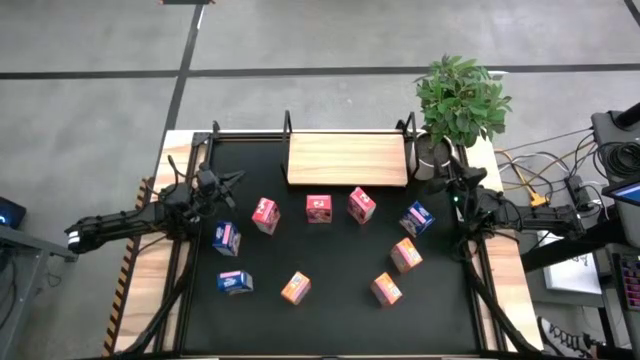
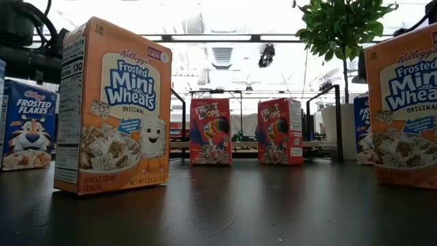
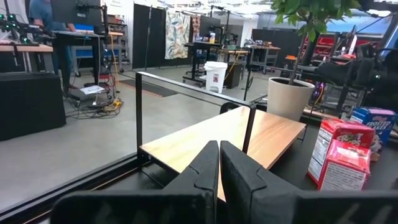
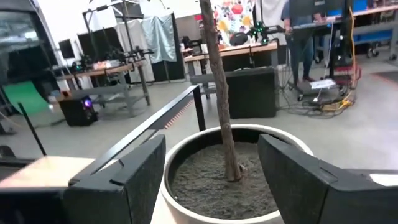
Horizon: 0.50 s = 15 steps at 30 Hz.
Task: Stack cereal on shelf
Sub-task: Put the middle red cereal box on the shelf
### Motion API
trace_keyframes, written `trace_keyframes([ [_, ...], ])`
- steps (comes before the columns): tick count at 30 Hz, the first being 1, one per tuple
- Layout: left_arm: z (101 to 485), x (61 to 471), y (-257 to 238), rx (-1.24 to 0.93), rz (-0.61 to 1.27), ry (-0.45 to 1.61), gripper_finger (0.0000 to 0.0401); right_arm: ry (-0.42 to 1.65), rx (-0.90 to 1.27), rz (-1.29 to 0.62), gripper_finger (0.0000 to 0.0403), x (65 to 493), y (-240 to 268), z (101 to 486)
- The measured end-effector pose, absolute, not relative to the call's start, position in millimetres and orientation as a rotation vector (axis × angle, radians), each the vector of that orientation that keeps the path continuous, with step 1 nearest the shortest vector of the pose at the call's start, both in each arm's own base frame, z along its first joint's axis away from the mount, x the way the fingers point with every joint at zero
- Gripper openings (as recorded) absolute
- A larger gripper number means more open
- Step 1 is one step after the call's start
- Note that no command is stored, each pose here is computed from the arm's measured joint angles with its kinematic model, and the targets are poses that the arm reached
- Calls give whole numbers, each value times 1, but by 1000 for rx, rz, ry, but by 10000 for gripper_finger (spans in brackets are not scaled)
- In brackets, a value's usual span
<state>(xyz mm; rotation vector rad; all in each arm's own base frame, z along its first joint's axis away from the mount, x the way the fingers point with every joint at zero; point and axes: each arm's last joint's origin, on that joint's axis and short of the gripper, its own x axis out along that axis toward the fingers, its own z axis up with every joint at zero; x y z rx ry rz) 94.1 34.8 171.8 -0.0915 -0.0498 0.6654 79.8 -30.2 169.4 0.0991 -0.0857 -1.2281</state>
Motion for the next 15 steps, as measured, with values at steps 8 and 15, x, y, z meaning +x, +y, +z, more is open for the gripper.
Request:
trace_keyframes([
  [8,182,95,33,-241,568,-200,0,-178,123,-1057,244,83,-28,181],
  [15,209,91,26,-119,341,-440,0,-350,-15,-647,244,87,-20,203],
])
